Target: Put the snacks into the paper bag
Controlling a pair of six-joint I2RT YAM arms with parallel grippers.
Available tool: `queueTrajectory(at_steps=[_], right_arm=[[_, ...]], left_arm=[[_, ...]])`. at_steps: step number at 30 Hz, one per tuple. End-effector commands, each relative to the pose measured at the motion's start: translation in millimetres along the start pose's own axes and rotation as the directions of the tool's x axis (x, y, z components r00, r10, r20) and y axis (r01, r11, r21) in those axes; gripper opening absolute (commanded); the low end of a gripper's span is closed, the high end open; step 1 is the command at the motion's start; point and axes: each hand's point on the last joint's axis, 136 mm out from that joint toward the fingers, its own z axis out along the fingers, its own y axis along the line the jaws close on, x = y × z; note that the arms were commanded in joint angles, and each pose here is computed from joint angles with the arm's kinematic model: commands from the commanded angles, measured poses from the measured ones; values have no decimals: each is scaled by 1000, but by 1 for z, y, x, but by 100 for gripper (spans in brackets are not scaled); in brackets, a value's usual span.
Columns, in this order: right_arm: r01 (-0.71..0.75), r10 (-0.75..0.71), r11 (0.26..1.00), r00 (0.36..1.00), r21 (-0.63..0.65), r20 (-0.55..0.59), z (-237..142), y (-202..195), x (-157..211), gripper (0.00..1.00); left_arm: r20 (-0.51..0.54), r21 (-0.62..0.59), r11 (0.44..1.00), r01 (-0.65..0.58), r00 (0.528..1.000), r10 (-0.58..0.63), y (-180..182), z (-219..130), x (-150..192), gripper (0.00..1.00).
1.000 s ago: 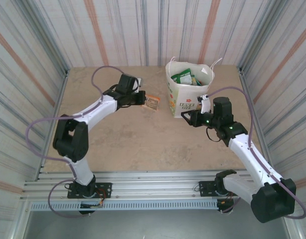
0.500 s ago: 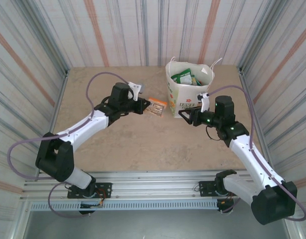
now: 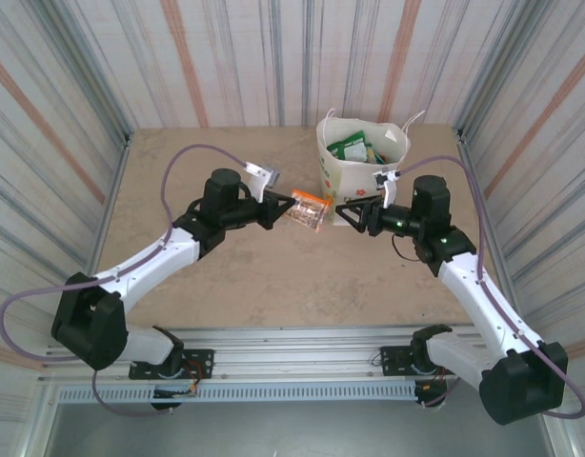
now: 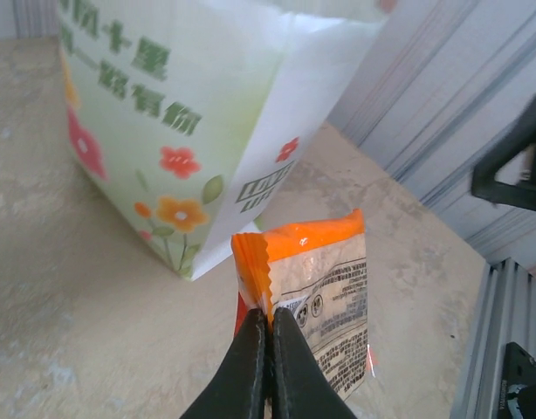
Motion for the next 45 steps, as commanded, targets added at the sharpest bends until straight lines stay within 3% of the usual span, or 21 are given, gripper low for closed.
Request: queueTrajectory(at_steps=[1,22,30,36,39,42,45], right_arm=[[12,-12,998,1000,-63,9,1,16,-11,55],[8,-8,996,1000,-94,-4,4,21,-15,56],[7,-9,999,1000,42,27,-1,2,-17,57],[-13,11,998,1000,-57,-26,5,14,-11,56],[-40,33,992,998,-117,-58,10,20,-9,40],[-52,45,992,997,-114,-67,15,17,-8,34],[-37,32,994,998,-104,-53,14,16,-11,15]], left_arm=[[66,71,993,-90,994,85,-22,-9,-18,0],[125,178,975,-134,986,113,-53,1,-34,0],[153,190,971,-147,981,119,-57,0,-40,0],[187,190,970,-154,975,118,-58,0,-48,0],[200,199,968,-153,973,113,-60,1,-52,0],[211,210,967,-146,972,101,-61,3,-54,0],[208,210,967,-142,973,98,-60,4,-54,0]])
